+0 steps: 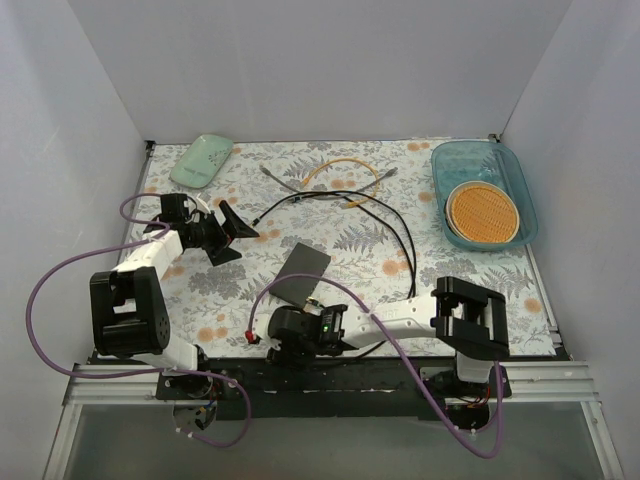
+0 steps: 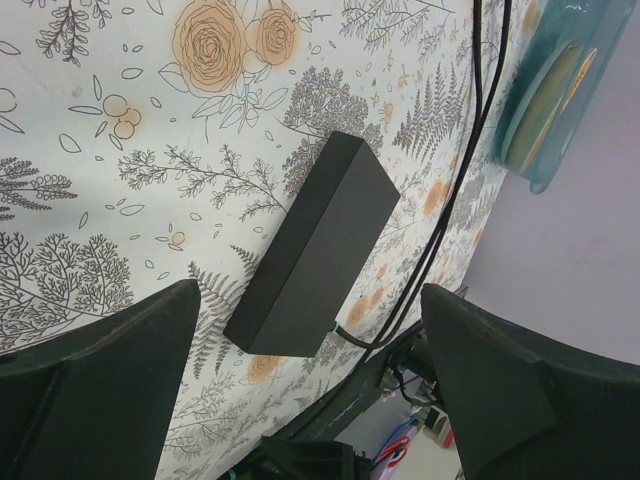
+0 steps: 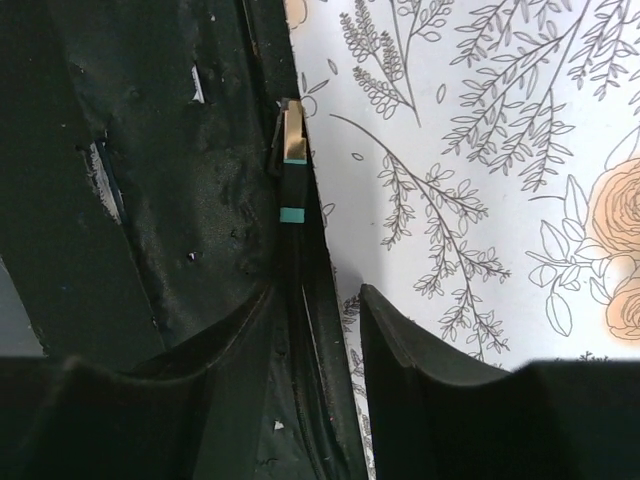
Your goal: Insert the plug into the switch port
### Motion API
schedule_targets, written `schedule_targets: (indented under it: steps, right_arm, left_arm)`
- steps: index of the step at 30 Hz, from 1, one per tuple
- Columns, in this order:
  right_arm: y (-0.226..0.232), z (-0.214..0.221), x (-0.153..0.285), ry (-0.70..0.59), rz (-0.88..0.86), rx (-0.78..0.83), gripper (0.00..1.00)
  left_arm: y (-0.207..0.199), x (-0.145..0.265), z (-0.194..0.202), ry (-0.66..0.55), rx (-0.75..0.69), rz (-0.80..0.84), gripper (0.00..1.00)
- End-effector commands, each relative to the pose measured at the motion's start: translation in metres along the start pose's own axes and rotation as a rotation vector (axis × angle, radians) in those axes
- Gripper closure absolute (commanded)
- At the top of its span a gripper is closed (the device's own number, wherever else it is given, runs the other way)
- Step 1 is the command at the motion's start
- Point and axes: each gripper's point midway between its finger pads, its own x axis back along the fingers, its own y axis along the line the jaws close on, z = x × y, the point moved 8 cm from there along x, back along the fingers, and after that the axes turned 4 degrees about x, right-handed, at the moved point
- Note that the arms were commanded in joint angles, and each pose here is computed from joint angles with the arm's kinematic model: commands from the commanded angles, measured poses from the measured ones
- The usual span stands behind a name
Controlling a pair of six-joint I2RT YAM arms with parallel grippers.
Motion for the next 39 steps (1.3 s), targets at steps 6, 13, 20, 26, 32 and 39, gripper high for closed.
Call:
schedule_targets:
  steps: [6,13,20,26,32,39]
  right_arm:
    - [0.011,0.013,-0.021,0.159,0.131,0.117,0.66]
    - [0.005,0.023,-0.024,0.219,0.243,0.136,0.99]
    - [0.013,-0.007,0.002,0.048,0.117,0.158,0.99]
    - [-0.002,-0.036,0.051,-0.177,0.034,0.071,0.99]
    - [-0.063,-0.026,0.082,-0.288,0.085,-0.122,0.99]
    - [-0.142,0.006,0.102,-0.444,-0.025,-0.303,0.99]
  left_arm:
    - [-0.006,0.010,-0.001,-0.040,-0.055,0.015,0.06]
    - [-0.005,0.013,-0.003,-0.055,-0.065,-0.008,0.06]
    - [-0.004,0.017,-0.005,-0.083,-0.090,-0.049,0.06]
    - [-0.002,0.015,-0.004,-0.072,-0.088,-0.046,0.06]
    - [-0.010,0.016,0.000,-0.043,-0.133,0.033,0.07]
    - [-0.060,-0.007,0.026,0.035,-0.312,0.163,0.09]
